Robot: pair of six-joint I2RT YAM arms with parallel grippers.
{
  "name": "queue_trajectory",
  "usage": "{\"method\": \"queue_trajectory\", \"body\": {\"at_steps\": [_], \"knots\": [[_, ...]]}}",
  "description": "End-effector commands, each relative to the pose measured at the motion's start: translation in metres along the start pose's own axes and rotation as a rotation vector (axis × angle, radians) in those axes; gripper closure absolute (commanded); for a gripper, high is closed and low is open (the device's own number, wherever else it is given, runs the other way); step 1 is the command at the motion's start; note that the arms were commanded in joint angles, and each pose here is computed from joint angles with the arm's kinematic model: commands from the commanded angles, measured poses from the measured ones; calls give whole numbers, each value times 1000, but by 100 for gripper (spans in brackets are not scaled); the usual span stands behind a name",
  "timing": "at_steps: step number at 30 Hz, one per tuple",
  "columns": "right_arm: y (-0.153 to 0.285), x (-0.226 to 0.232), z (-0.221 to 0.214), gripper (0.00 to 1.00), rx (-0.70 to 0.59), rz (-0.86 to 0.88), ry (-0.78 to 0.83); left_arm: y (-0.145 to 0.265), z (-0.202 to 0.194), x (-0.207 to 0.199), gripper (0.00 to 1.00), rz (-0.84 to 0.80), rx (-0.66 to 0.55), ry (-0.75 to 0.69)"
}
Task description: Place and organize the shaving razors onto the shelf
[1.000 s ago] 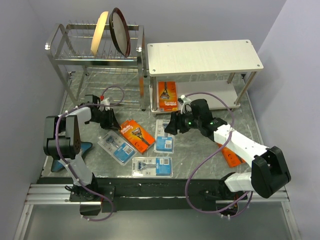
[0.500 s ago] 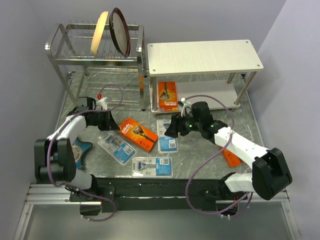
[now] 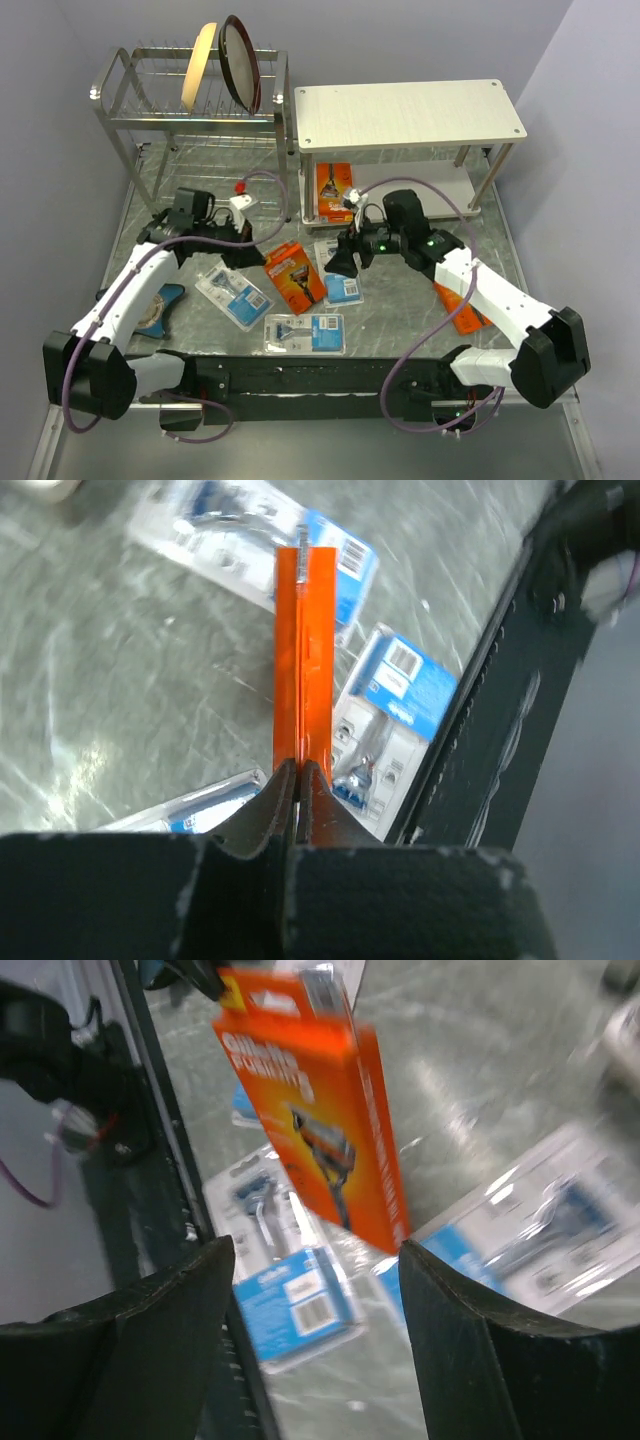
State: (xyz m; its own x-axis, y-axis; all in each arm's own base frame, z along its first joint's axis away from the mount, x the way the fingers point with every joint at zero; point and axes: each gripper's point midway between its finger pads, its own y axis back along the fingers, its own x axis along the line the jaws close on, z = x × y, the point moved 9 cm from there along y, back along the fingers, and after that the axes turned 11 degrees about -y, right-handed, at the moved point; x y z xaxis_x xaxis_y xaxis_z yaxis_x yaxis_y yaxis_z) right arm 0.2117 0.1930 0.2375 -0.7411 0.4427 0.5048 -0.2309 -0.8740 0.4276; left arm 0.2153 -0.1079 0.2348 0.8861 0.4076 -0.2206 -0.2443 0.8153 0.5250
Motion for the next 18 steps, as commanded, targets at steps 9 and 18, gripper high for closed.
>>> {"method": "queue_trajectory", "body": {"at_steps": [9,18], "knots": [[42,30,60,23,62,78,630,-12,52,-36,99,-149,104,-397],[20,34,39,22,261,226,712,-22,75,-45,99,-163,81,-474]]}}
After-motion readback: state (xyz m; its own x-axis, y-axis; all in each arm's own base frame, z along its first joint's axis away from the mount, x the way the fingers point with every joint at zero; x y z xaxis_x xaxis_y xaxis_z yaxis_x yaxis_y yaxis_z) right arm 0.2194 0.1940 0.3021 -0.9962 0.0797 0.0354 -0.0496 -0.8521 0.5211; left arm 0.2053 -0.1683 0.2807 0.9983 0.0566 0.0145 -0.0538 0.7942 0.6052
